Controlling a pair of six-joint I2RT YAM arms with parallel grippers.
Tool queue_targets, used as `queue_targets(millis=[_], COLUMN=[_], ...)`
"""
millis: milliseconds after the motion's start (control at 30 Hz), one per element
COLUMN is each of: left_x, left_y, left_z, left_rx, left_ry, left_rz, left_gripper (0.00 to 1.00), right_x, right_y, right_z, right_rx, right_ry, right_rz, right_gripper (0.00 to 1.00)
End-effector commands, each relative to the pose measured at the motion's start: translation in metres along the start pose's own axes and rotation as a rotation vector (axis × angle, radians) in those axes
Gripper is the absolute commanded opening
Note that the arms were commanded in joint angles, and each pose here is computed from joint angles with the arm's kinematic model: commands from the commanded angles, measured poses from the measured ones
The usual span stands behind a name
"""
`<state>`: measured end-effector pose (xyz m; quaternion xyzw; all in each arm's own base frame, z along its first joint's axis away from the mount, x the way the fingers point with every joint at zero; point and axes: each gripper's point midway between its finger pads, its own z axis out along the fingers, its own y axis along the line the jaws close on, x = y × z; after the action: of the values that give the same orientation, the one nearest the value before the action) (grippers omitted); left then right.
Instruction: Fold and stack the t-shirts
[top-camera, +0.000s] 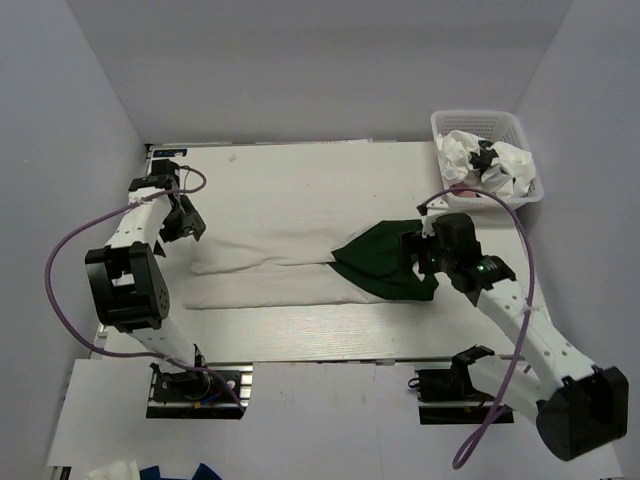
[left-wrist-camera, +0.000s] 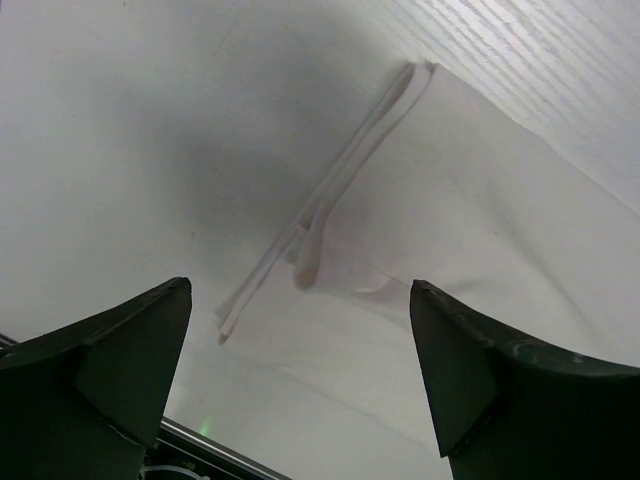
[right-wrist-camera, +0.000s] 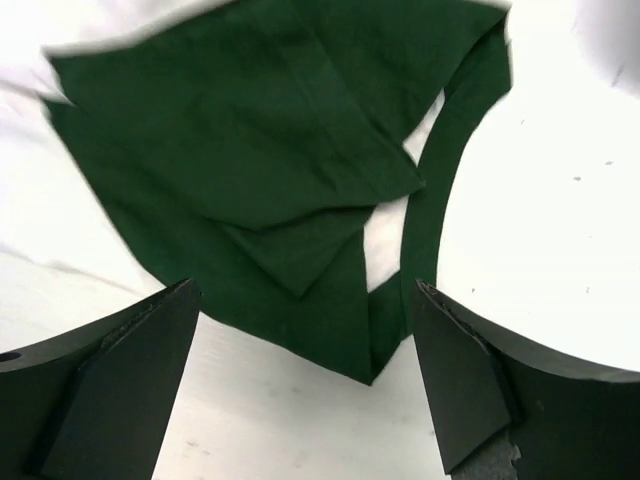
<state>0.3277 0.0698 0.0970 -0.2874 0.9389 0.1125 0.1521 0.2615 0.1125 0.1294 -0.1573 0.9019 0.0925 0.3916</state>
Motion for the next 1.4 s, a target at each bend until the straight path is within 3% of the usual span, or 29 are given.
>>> queue_targets(millis=[0,67,167,300,433,667,767,933,967,1000,1067,1133,1233,1367], left_x=[-0.013,-0.016,-0.022,0.004,0.032,0.118,0.152,0.215,0.228,0.237,0.253,0.25,0.218,0.165], left_y=[-0.006,-0.025,-0.055,-0.088,-0.092,-0.058,-0.04,-0.031,-0.035,-0.039,-0.046,-0.054,-0.065,-0.089], left_z=[-0.035,-0.041,-0.047,-0.032,-0.005,0.025,0.017,-0.016,-0.026,-0.032,-0.056,-0.078,-0.113,-0.107], left_rx=[0.086,0.174,0.332,0.479,0.439,0.235,0.166,0.232,0.283,0.331,0.447,0.526,0.593,0.551], left_ry=[-0.07,-0.074,-0.082,0.018,0.113,0.35,0.414,0.523,0.558,0.569,0.591,0.563,0.399,0.193], left_rz=[-0.053,-0.045,-0.046,-0.008,0.009,0.072,0.098,0.171,0.166,0.175,0.204,0.228,0.279,0.297], left_gripper=[1.0,1.0,1.0,1.0,1.0,1.0,1.0,1.0,1.0,1.0,1.0,1.0,1.0,1.0], right_x=[-0.038,-0.051,-0.055,-0.055,-0.037,-0.003,0.023,-0.02,0.012,-0.048,-0.043,-0.119,-0.205,-0.224], right_y=[0.005,0.012,0.034,0.046,0.046,0.036,0.024,0.014,0.013,0.015,0.014,0.017,0.027,0.039], right_z=[-0.015,-0.015,-0.001,0.03,0.059,0.114,0.151,0.219,0.248,0.264,0.289,0.31,0.28,0.23], right_rx=[-0.017,-0.055,-0.168,-0.216,-0.175,-0.085,-0.035,-0.066,-0.061,-0.112,-0.147,-0.202,-0.269,-0.274], right_ry=[-0.173,-0.208,-0.149,-0.06,0.068,0.283,0.411,0.379,0.46,0.339,0.37,0.195,-0.01,-0.113], right_rz=[0.093,0.099,0.119,0.2,0.326,0.365,0.369,0.381,0.376,0.358,0.323,0.236,0.127,0.064], right_gripper=[0.9,0.9,0.9,0.9,0.9,0.9,0.9,0.9,0.9,0.9,0.9,0.9,0.9,0.9])
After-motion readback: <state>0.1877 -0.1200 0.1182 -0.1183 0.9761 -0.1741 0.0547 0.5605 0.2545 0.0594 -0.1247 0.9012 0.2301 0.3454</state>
